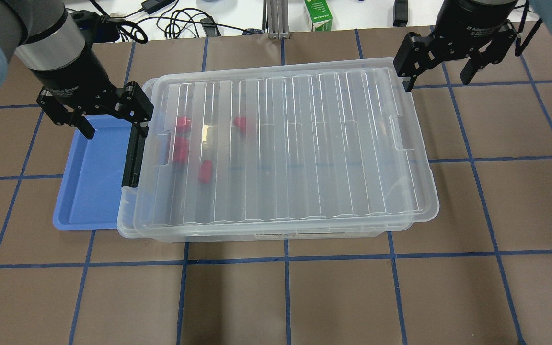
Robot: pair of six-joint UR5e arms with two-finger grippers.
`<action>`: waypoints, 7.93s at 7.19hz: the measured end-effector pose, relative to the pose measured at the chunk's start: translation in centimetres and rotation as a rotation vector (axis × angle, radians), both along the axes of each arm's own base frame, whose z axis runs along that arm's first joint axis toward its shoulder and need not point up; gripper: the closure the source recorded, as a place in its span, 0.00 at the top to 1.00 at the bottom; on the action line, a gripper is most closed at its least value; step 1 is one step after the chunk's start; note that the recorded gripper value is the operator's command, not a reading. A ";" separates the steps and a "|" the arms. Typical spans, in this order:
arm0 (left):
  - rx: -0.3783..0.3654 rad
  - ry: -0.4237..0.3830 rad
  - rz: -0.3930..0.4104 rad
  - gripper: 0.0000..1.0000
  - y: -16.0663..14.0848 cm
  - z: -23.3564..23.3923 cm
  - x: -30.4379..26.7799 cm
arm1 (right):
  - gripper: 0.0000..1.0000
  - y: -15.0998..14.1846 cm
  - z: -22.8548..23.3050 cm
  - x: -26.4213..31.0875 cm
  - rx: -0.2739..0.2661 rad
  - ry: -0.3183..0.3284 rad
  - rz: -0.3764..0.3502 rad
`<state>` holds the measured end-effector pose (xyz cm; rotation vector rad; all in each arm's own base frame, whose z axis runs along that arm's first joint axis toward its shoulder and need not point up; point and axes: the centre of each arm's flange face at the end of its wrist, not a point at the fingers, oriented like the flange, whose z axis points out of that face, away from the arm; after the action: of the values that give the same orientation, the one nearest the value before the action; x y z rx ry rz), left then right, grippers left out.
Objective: Place red block in blue tray from box
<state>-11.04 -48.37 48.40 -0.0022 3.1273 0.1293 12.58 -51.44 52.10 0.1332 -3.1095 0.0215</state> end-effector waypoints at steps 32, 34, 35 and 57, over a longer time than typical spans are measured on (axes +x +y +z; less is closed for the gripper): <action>-0.005 0.010 0.011 1.00 -0.7 -0.5 -0.3 | 1.00 -2.8 -16.3 -22.8 -0.028 0.027 -0.053; -0.004 0.012 0.006 1.00 -1.1 -0.5 -0.2 | 1.00 -2.5 -16.0 -24.4 -0.031 0.032 -0.064; 0.005 0.013 0.004 1.00 -1.4 -1.0 -0.2 | 1.00 -2.5 -15.7 -25.1 -0.033 0.030 -0.071; 0.056 0.064 -0.329 0.74 -7.3 -28.6 -4.9 | 1.00 0.8 -1.6 -0.4 -0.031 -0.018 -0.141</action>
<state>-15.90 -55.68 19.84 0.5226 3.1292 0.2152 12.14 -50.66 50.50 -0.0870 -3.1262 0.0686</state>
